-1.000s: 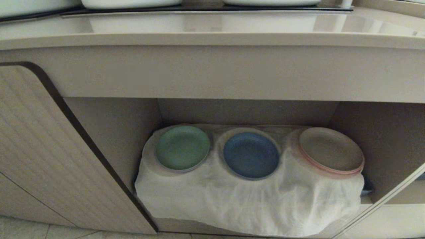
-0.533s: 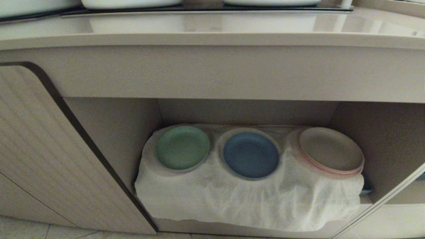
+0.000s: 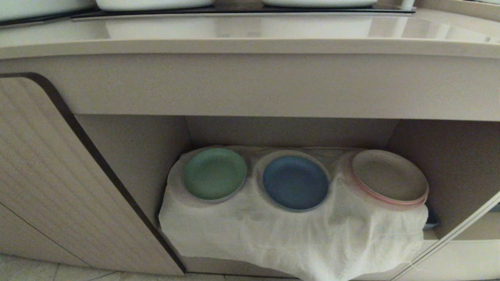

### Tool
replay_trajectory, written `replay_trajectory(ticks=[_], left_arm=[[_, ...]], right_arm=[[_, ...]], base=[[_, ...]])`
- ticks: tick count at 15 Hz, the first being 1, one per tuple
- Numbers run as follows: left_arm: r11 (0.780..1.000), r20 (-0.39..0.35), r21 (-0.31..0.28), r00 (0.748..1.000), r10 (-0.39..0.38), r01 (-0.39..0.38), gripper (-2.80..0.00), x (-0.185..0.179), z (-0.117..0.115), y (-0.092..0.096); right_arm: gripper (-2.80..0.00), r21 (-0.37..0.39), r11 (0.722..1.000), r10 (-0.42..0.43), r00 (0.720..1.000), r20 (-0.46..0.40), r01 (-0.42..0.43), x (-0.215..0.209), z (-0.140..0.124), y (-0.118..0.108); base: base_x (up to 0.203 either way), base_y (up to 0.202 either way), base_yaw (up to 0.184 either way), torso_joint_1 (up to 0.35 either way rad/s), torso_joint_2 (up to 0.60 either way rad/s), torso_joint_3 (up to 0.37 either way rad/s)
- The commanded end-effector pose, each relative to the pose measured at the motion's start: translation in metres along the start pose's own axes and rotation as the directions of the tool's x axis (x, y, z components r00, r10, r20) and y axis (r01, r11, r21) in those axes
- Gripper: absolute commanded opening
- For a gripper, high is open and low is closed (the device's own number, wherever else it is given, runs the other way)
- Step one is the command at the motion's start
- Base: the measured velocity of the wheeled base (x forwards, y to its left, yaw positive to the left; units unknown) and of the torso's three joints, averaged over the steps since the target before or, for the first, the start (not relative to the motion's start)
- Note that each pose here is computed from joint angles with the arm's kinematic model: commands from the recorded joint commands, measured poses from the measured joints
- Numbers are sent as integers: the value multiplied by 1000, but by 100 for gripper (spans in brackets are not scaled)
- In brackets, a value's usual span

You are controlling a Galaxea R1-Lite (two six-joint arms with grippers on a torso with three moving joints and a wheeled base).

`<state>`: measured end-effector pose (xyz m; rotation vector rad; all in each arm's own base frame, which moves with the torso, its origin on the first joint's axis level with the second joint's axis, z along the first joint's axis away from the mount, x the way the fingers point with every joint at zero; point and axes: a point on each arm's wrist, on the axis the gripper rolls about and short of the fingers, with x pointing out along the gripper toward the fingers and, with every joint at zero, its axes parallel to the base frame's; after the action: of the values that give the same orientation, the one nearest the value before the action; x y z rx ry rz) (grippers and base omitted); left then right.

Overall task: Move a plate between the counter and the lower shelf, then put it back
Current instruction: Pick up the plate in the cupboard

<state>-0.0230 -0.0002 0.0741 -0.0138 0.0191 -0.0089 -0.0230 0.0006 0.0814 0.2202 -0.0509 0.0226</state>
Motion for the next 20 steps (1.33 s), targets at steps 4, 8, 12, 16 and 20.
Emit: replay_trajectory(ticks=[4, 8, 12, 16, 20], left_arm=[[1000, 1, -1, 1000, 0, 0, -280, 0, 0, 0], [1000, 1, 0, 1000, 0, 0, -280, 0, 0, 0], [1000, 1, -2, 1000, 0, 0, -280, 0, 0, 0], [1000, 1, 0, 1000, 0, 0, -280, 0, 0, 0], [1000, 1, 0, 1000, 0, 0, -280, 0, 0, 0]], right_arm=[[-280, 55, 998, -11, 1000, -6, 11, 0, -1, 0], [-280, 80, 997, -11, 1000, -6, 11, 0, -1, 0], [-280, 137, 991, -10, 1000, -10, 11, 0, -1, 0], [-280, 141, 990, -10, 1000, -8, 11, 0, -1, 0], [-280, 139, 990, -11, 1000, -6, 12, 0, -1, 0]], base=[[0, 0, 0, 0, 0, 0], [0, 0, 0, 0, 0, 0], [0, 0, 0, 0, 0, 0], [0, 0, 0, 0, 0, 0], [0, 0, 0, 0, 0, 0]])
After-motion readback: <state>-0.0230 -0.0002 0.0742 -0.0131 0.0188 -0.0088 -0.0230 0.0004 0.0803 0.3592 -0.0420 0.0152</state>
